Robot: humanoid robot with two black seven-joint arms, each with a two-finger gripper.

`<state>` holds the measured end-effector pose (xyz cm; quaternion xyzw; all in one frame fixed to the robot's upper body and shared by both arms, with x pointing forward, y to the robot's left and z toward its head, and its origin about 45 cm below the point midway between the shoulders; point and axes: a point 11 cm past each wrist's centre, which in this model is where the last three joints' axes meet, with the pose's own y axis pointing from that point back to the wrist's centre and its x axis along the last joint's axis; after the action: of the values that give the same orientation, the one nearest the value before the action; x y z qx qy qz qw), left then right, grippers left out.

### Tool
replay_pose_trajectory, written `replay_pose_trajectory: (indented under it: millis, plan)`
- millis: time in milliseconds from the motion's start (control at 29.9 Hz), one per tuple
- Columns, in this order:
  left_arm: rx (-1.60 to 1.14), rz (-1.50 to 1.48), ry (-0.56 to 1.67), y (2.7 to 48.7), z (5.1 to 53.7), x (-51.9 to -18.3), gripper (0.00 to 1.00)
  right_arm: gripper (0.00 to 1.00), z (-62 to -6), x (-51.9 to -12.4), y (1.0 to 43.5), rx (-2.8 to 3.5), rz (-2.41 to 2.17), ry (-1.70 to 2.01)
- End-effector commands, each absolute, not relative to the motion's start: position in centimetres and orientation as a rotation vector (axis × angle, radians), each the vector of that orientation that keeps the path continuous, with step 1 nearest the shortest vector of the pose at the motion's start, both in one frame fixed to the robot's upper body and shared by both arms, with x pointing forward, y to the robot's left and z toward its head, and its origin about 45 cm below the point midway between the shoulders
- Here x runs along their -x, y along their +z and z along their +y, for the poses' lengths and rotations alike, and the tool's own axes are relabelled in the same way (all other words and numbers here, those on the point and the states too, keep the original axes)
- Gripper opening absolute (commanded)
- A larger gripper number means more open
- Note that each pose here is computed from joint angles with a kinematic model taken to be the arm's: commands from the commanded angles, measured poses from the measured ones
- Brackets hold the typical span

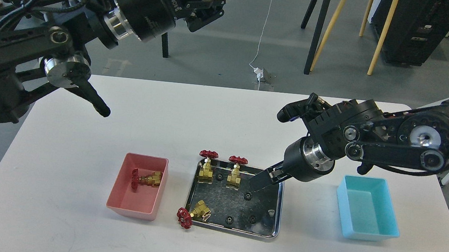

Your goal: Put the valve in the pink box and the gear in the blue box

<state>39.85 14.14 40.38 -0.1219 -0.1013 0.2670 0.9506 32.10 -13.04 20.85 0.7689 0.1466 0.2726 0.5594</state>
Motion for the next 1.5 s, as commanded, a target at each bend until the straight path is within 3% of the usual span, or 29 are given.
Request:
replay_pose_trajectory:
  millis: [0,334,835,1035,1470]
  plan:
    - [0.244,-0.197,0.554,39.8,14.1,-40.2,0.83,0.88,-11.7,-31.1,19.4,-1.747,0.424,0.670]
    - [0.233,-0.170,0.555,38.3,13.9,-40.0,0.84,0.65,-9.1,-30.3,16.8,-1.620,0.528,0.733]
    - [0.226,-0.138,0.567,36.8,14.1,-39.8,0.84,0.65,-9.8,-29.1,13.8,-1.580,0.572,0.691]
    - [0.224,-0.131,0.569,36.5,14.1,-39.7,0.84,0.64,-10.8,-30.3,12.3,-1.576,0.511,0.654]
    - [0.225,-0.115,0.578,35.9,14.3,-39.7,0.85,0.62,-10.8,-30.7,12.4,-1.577,0.493,0.651]
